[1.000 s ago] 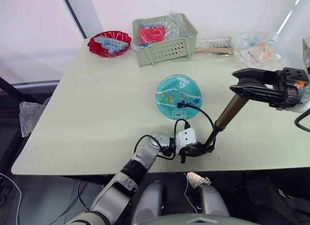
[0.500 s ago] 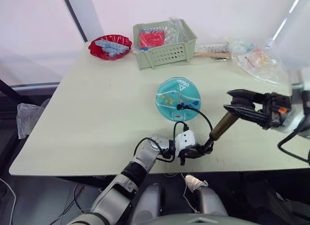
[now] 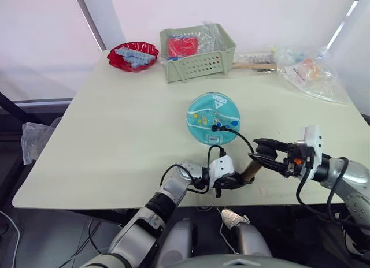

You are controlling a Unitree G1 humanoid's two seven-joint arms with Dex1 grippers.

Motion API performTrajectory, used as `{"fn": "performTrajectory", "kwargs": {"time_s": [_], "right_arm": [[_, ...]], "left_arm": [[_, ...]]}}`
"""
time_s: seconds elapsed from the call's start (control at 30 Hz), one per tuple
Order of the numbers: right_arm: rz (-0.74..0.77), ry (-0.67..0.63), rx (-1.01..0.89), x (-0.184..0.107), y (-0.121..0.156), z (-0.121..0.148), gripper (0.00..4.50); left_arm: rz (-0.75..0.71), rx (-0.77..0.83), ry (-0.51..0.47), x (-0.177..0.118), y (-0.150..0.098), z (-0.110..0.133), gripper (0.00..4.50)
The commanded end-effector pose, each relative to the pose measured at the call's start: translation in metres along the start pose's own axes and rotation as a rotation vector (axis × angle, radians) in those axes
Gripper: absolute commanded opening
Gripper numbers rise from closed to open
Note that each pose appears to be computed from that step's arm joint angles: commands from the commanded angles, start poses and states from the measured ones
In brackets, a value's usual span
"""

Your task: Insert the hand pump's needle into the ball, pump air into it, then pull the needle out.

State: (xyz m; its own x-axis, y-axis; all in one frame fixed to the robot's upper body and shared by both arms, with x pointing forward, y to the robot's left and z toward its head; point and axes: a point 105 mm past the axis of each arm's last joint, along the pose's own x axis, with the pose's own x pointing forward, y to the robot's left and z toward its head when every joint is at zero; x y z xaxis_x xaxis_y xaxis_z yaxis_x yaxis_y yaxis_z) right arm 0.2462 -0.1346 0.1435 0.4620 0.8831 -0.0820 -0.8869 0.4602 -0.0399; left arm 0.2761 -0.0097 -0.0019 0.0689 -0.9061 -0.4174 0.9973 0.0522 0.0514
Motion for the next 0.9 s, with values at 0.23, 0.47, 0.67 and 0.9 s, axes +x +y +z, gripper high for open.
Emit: {"fn": "performTrajectory", "kwargs": {"time_s": [0.23, 0.47, 0.67, 0.9], "right_arm": [[0.015, -0.050, -0.019, 0.002, 0.004, 0.020, 1.83], [0.054, -0.096, -0.036, -0.005, 0.003, 0.061, 1.83], [0.062, -0.118, -0.094, -0.019, -0.001, 0.095, 1.83], [0.089, -0.169, -0.103, -0.036, -0.001, 0.141, 1.83]], "left_arm": [[-0.012, -0.036, 0.129, -0.004, -0.009, -0.039, 1.01], [-0.031, -0.036, 0.152, -0.003, -0.010, -0.043, 1.01], [-0.038, -0.036, 0.156, -0.005, -0.008, -0.043, 1.01], [-0.038, -0.052, 0.156, -0.006, -0.008, -0.044, 1.01]]}}
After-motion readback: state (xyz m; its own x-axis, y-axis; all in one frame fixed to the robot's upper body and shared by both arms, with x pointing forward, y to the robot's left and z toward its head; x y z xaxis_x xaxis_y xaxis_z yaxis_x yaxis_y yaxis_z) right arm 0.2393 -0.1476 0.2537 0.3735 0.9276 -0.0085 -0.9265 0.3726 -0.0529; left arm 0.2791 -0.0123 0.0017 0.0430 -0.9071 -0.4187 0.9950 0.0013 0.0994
